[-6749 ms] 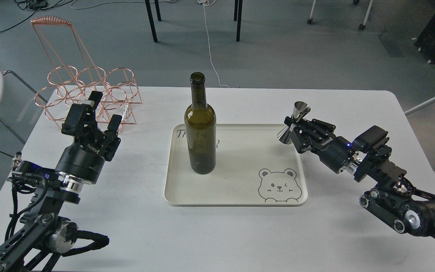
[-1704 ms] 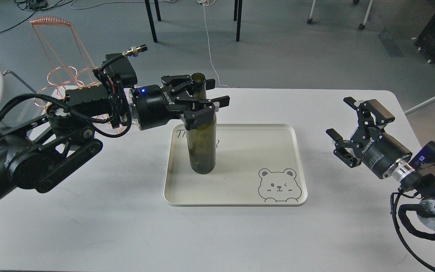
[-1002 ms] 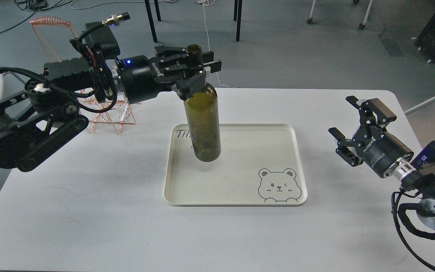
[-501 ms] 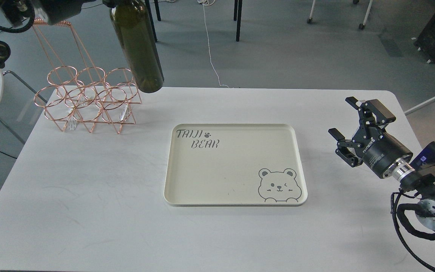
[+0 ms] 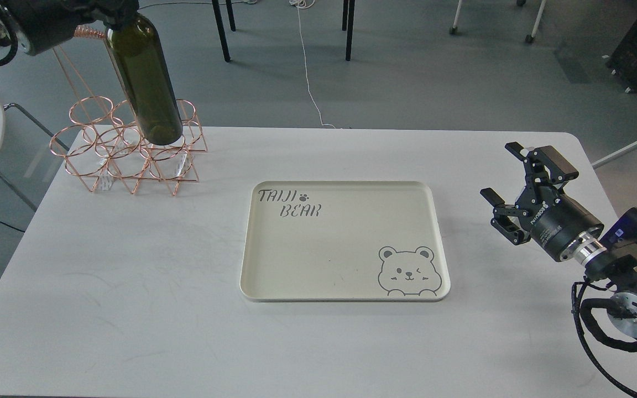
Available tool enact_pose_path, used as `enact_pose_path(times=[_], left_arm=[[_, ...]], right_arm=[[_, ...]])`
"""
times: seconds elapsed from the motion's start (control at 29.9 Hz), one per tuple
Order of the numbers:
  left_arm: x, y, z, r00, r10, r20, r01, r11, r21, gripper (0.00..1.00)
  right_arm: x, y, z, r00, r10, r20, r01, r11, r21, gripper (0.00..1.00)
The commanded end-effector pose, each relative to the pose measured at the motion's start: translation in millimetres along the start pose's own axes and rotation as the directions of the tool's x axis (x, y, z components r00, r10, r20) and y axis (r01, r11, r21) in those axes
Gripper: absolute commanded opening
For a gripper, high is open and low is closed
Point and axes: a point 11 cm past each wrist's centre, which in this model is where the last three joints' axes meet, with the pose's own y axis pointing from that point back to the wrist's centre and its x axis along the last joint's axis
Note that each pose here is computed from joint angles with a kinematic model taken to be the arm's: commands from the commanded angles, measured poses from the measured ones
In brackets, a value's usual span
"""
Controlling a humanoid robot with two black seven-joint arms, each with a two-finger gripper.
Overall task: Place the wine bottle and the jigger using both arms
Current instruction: 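Lift the green wine bottle and carry it over the copper rack, then lower the bottle into a slot of the copper rack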
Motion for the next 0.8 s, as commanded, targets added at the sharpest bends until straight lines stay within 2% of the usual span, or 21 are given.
enact_pose_path(times=[0.0,0.77], left_arm=[[-5,2,-5,1.0,-0.01,-0.003,0.011,1.0,0.016,0.09],[-28,2,-11,0.999,-0.05,0.002,0.05,0.998,0.039,0.09]], right_arm=[[0,0,0,1.0,0.001,0.0,-0.001,1.0,0.0,0.99],[0,0,-1,1.0,0.001,-0.001,-0.001,1.0,0.003,0.99]])
